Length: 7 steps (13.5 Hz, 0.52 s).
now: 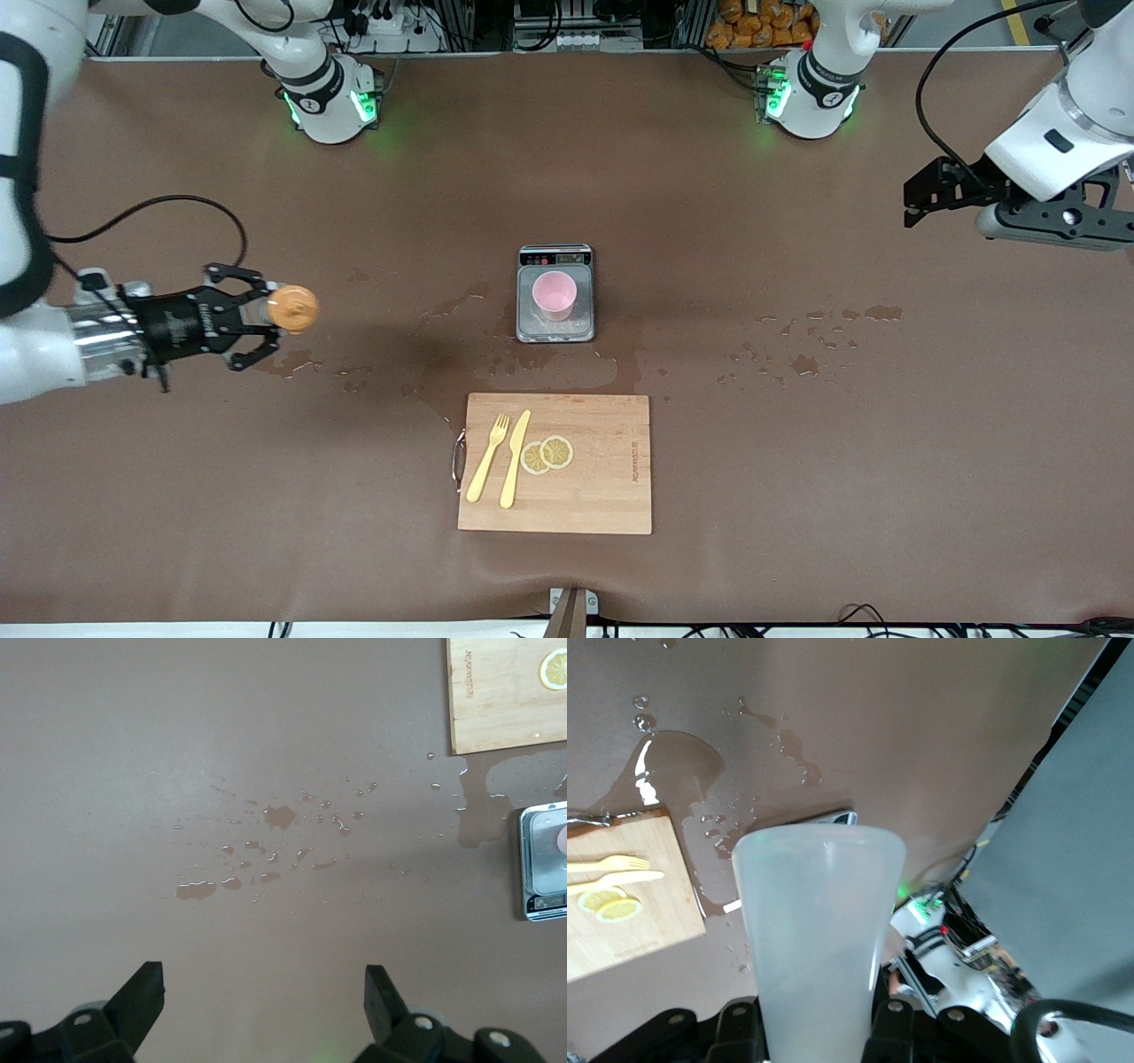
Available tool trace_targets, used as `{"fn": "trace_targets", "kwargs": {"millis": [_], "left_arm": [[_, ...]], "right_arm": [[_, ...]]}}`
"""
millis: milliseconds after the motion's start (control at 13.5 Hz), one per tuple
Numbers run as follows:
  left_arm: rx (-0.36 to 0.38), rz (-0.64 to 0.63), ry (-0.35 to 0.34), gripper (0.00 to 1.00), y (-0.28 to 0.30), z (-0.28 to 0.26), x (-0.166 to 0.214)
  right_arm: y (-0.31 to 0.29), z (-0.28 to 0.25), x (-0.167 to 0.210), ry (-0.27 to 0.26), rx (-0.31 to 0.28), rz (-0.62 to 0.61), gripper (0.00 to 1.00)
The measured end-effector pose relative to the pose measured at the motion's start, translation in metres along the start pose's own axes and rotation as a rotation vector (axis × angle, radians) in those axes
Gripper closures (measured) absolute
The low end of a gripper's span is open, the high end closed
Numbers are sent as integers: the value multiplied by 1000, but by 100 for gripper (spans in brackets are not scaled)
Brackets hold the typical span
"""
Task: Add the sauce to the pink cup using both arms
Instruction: 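Carry the sauce bottle back to its spot with the right gripper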
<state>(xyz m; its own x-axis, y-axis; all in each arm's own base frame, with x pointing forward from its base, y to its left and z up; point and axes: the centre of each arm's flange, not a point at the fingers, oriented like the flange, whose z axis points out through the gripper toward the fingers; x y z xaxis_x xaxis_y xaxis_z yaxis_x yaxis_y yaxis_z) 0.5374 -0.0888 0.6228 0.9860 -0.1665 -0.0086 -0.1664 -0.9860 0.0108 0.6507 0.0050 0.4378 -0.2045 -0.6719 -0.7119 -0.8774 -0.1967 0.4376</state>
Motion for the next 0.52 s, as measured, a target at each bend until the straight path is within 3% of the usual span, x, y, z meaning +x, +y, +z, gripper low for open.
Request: {"fn": "trace_targets", "kwargs": {"millis": [519], "left_arm": [[-1,-5,0,0,-3,0,0]], "right_arm": [[32,-27,164,-219,2,-315,63]]}}
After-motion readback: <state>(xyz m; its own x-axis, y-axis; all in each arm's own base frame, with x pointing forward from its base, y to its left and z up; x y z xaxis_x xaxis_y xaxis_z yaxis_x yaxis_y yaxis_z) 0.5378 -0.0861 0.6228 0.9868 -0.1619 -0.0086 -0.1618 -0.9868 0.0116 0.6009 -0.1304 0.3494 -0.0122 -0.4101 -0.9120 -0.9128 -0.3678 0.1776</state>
